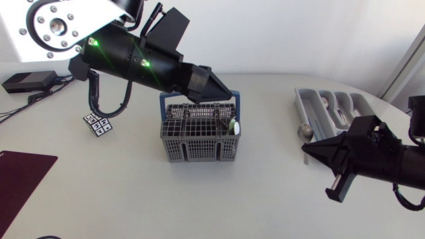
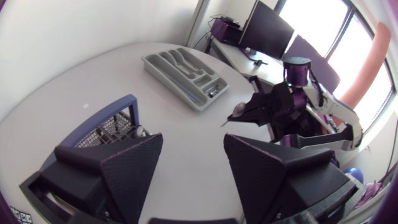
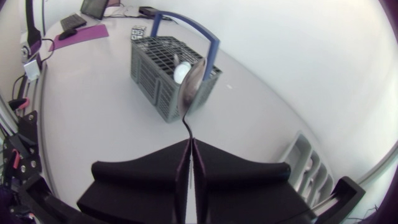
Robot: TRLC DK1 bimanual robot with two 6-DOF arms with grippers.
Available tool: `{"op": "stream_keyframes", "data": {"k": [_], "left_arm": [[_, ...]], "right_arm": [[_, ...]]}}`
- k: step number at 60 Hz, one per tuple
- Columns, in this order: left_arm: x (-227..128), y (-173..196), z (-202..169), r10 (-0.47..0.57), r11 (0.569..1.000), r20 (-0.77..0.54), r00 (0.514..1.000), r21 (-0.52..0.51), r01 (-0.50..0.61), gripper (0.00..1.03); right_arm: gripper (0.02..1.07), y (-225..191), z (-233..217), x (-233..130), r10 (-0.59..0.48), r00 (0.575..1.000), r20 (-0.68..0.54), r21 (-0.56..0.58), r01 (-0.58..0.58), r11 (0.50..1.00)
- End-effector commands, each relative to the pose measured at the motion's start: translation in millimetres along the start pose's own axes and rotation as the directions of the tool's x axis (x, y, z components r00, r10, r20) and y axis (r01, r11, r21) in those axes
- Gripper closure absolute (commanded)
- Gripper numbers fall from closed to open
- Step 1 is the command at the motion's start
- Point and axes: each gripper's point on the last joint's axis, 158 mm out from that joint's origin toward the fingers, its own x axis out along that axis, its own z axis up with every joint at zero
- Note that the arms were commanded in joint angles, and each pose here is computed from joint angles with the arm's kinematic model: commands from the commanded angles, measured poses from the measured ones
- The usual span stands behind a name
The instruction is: Transfer all utensils from the basket to the drawer tray.
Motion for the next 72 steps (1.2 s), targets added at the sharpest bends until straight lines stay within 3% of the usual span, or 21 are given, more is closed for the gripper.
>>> {"op": "stream_keyframes", "data": {"k": [1, 9, 29, 33, 39, 48, 58, 65, 67, 72], "left_arm": [[11, 9, -12, 0.036, 0.998, -0.024, 0.999, 0.062, -0.034, 0.33], [20, 27, -20, 0.109, 0.988, -0.054, 0.993, 0.116, -0.102, 0.33], [38, 43, -47, 0.217, 0.952, -0.144, 0.965, 0.248, -0.177, 0.26], [39, 44, -47, 0.227, 0.946, -0.148, 0.963, 0.270, -0.182, 0.25], [41, 48, -51, 0.264, 0.917, -0.164, 0.951, 0.349, -0.194, 0.17], [44, 47, -54, 0.279, 0.888, -0.177, 0.944, 0.422, -0.184, 0.17], [49, 49, -63, 0.295, 0.850, -0.199, 0.934, 0.500, -0.162, 0.14], [52, 51, -75, 0.329, 0.793, -0.223, 0.917, 0.593, -0.140, 0.14], [53, 50, -77, 0.329, 0.784, -0.228, 0.916, 0.606, -0.131, 0.14], [55, 50, -82, 0.332, 0.771, -0.239, 0.912, 0.627, -0.116, 0.14]], "right_arm": [[1.02, -19, -27, 1, -0.051, 0.997, -0.051, -0.031, 0.049, 0.998], [1.02, -75, -68, -9, -0.187, 0.972, -0.143, -0.050, 0.182, 0.982], [1.02, -161, -148, -24, -0.360, 0.876, -0.322, -0.159, 0.325, 0.932], [1.02, -174, -161, -26, -0.378, 0.857, -0.350, -0.180, 0.334, 0.925], [1.02, -188, -180, -27, -0.405, 0.829, -0.387, -0.227, 0.340, 0.913], [1.01, -211, -209, -28, -0.455, 0.780, -0.429, -0.286, 0.361, 0.888], [1.01, -222, -240, -26, -0.456, 0.754, -0.473, -0.317, 0.338, 0.886], [1.01, -228, -255, -29, -0.481, 0.726, -0.492, -0.382, 0.316, 0.868], [0.99, -228, -258, -28, -0.476, 0.724, -0.498, -0.385, 0.307, 0.870], [0.82, -226, -265, -25, -0.471, 0.721, -0.509, -0.394, 0.291, 0.872]]}}
